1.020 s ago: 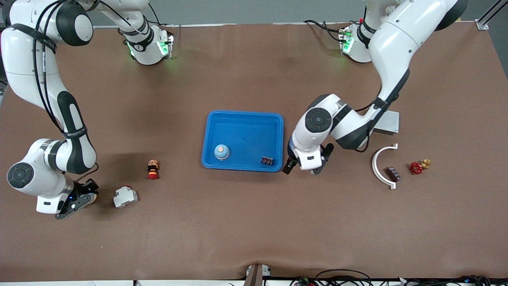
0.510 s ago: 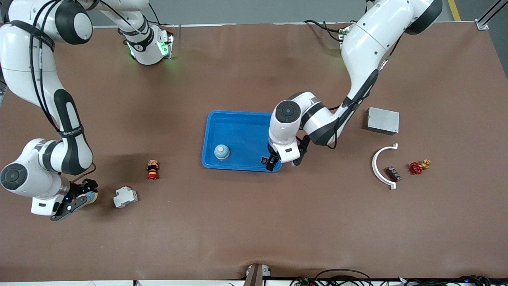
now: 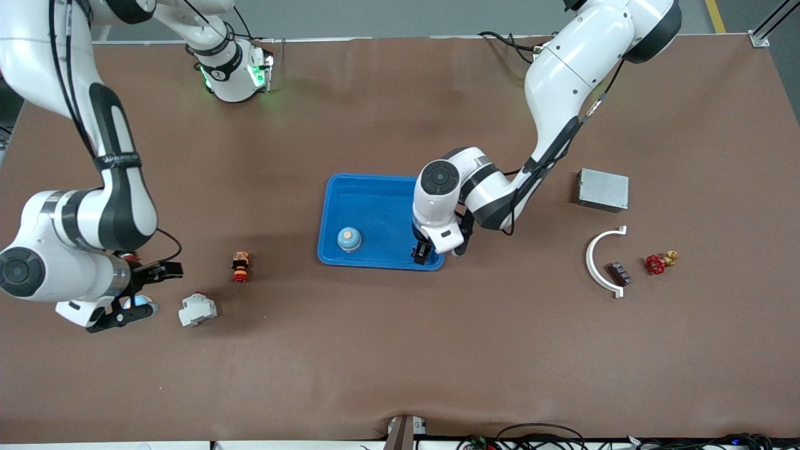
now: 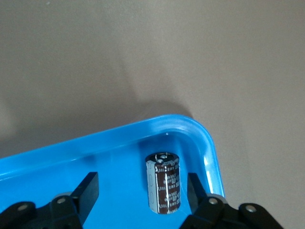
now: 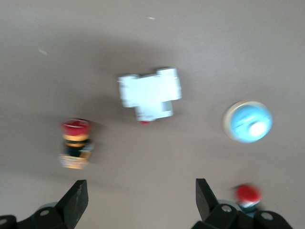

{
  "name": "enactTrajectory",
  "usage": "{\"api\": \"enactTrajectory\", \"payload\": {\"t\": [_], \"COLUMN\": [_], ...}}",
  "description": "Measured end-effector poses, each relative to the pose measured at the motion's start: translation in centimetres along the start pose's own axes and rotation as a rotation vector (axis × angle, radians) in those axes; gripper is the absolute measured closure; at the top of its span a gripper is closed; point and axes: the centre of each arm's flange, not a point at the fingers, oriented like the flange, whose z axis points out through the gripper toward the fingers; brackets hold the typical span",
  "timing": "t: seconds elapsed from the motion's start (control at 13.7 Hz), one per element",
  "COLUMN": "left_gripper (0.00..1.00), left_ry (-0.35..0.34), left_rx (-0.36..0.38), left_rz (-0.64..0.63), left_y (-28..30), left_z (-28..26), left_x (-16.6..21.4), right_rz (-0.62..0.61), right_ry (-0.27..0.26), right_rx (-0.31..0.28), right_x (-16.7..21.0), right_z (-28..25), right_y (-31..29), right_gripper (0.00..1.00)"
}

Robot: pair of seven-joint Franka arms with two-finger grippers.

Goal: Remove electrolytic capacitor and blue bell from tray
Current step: 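Grasp the second button with the right gripper while the left gripper lifts the capacitor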

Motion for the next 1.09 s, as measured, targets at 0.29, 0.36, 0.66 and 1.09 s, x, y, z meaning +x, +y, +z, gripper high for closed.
{"api": "enactTrajectory", "payload": {"t": [0.29, 0.36, 0.66, 1.09], "left_gripper": [0.17, 0.22, 0.3, 0.66], "left_ry": [0.003, 0.003, 0.006, 0.002], "left_rx": [0.004, 0.006, 0.019, 0.0], "left_rz": [0.0, 0.0, -0.001, -0.011], "left_y": [0.0, -0.1, -0.4, 0.5], "left_z": [0.6, 0.7, 1.6, 1.0], "left_x": [-0.1, -0.2, -0.3, 0.0], "right_rz": [0.242, 0.286, 0.369, 0.395], "right_ry": [0.015, 0.021, 0.076, 0.116], "right_rx": [0.006, 0.007, 0.066, 0.07], "right_x": [-0.1, -0.2, -0.4, -0.6], "right_z": [-2.7, -2.8, -2.9, 3.3], "right_y": [-12.0, -15.1, -23.5, -33.6], "right_gripper": [0.0, 0.0, 0.0, 0.0]}}
